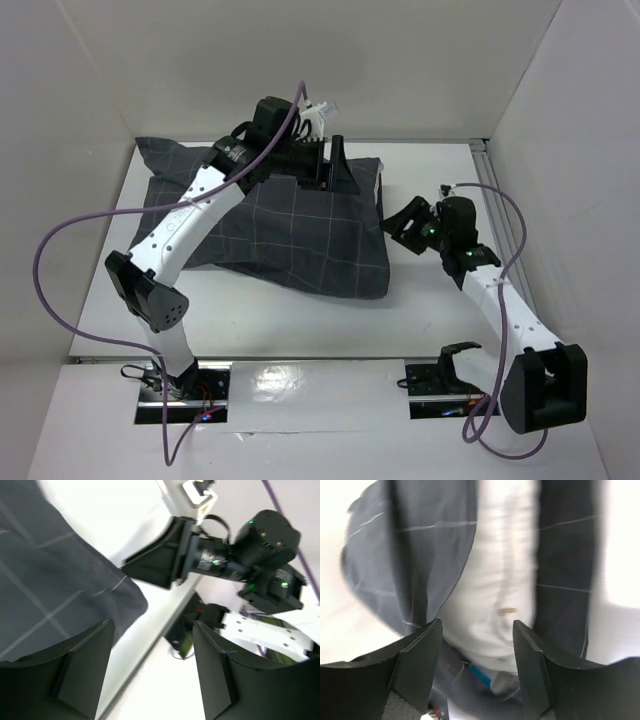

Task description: Put the pillow into the pillowcase

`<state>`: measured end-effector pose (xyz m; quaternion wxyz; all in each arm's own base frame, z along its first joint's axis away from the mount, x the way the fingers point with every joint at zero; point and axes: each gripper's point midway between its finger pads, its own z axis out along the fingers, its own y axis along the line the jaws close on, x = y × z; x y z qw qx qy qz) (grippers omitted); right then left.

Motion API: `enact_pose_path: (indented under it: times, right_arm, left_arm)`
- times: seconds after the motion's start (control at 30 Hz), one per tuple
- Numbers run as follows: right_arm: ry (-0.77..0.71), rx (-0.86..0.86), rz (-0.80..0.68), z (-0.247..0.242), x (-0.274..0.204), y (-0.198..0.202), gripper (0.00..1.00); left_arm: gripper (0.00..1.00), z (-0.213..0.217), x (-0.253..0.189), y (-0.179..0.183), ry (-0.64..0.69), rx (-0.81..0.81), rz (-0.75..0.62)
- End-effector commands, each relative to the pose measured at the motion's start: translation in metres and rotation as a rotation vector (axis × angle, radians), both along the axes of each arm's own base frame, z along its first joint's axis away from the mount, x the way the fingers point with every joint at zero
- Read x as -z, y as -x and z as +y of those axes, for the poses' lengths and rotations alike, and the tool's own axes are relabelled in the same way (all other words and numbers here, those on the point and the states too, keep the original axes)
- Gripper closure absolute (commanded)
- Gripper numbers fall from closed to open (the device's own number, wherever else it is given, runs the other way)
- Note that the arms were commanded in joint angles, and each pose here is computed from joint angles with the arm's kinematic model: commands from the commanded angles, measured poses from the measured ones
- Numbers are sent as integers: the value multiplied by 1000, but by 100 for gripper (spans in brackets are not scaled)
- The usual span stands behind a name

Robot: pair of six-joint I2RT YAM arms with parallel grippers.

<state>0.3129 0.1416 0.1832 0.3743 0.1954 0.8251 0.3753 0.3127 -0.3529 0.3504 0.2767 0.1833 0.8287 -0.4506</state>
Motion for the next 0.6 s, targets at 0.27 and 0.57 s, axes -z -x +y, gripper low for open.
enact_pose_path:
  times: [0.27,0.57]
  right_arm:
    - [112,32,21,-26,1,-56,47]
    - [10,-5,-73,-24,-22,-110,44]
  left_arm:
    - [22,-11,39,-61,-204,-161,-60]
    - [27,-11,75,-82,-331,-257,-88]
